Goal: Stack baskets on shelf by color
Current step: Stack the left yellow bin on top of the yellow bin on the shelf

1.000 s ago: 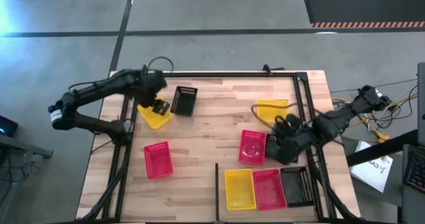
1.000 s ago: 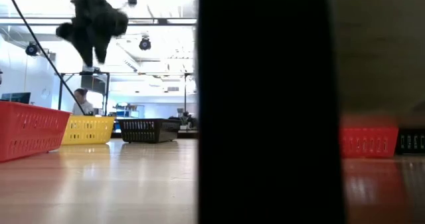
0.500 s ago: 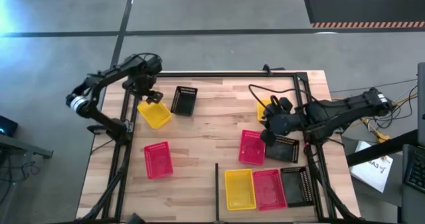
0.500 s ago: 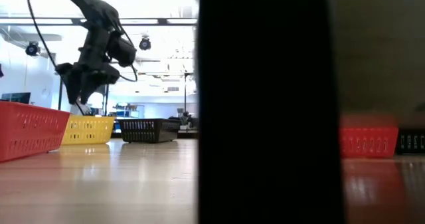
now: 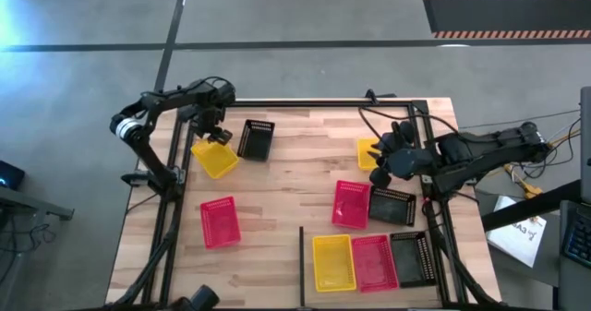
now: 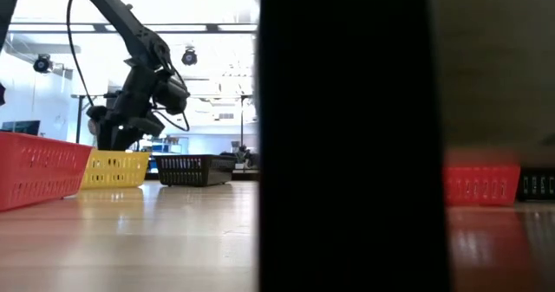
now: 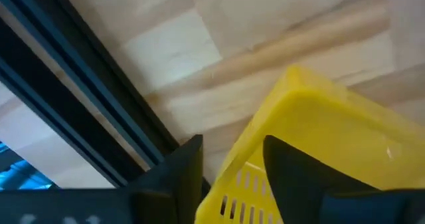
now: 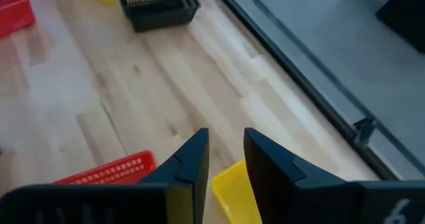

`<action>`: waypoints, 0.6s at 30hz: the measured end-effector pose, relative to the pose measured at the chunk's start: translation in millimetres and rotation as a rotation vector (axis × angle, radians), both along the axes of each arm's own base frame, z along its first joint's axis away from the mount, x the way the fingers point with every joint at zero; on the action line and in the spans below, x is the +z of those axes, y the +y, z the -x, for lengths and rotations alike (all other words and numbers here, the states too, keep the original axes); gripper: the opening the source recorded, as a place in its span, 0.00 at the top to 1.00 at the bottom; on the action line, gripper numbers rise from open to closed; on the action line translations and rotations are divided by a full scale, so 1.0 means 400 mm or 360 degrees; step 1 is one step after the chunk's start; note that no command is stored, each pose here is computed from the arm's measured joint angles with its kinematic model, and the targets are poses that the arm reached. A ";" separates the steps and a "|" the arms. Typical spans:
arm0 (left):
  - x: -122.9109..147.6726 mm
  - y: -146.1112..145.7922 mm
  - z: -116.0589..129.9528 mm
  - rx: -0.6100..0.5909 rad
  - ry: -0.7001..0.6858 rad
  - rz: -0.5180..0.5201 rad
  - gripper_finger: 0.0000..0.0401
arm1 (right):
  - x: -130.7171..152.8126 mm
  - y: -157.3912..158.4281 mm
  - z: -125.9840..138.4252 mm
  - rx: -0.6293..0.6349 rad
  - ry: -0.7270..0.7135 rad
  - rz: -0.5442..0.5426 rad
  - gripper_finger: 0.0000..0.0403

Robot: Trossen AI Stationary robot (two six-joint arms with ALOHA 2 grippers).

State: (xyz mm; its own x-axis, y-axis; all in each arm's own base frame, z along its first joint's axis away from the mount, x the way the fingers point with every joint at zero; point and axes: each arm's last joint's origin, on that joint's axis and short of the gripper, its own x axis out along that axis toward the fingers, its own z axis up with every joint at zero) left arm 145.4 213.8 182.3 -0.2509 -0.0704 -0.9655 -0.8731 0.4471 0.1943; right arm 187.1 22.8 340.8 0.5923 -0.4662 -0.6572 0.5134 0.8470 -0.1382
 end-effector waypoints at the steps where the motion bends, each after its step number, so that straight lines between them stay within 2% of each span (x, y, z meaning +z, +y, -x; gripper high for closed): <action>1: -0.009 -0.003 0.002 0.0000 0.0009 0.0016 0.68 | 0.003 -0.002 0.004 -0.0001 -0.0008 0.0017 0.79; 6: -0.042 -0.032 0.022 0.0003 0.0063 0.0107 0.81 | 0.012 -0.004 0.014 0.0012 -0.0033 0.0032 0.83; 10: -0.029 -0.058 0.031 0.0019 0.0007 0.0191 0.95 | 0.013 -0.003 0.009 -0.0010 -0.0076 0.0004 0.85; 13: 0.014 -0.078 0.032 0.0047 -0.0075 0.0163 0.98 | 0.013 -0.001 -0.009 -0.0065 -0.0158 -0.0054 0.85; 18: 0.132 -0.129 0.029 0.0101 -0.0303 -0.0049 1.00 | 0.002 -0.008 -0.052 -0.0177 -0.0256 -0.0191 0.84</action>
State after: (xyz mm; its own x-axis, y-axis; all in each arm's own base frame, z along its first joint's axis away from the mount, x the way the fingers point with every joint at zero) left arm 133.6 162.4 235.2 -0.0596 -0.0497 -0.9970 -0.9216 0.3865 0.0358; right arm 207.8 19.5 341.5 0.6432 -0.4589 -0.6130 0.6119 0.7893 0.0512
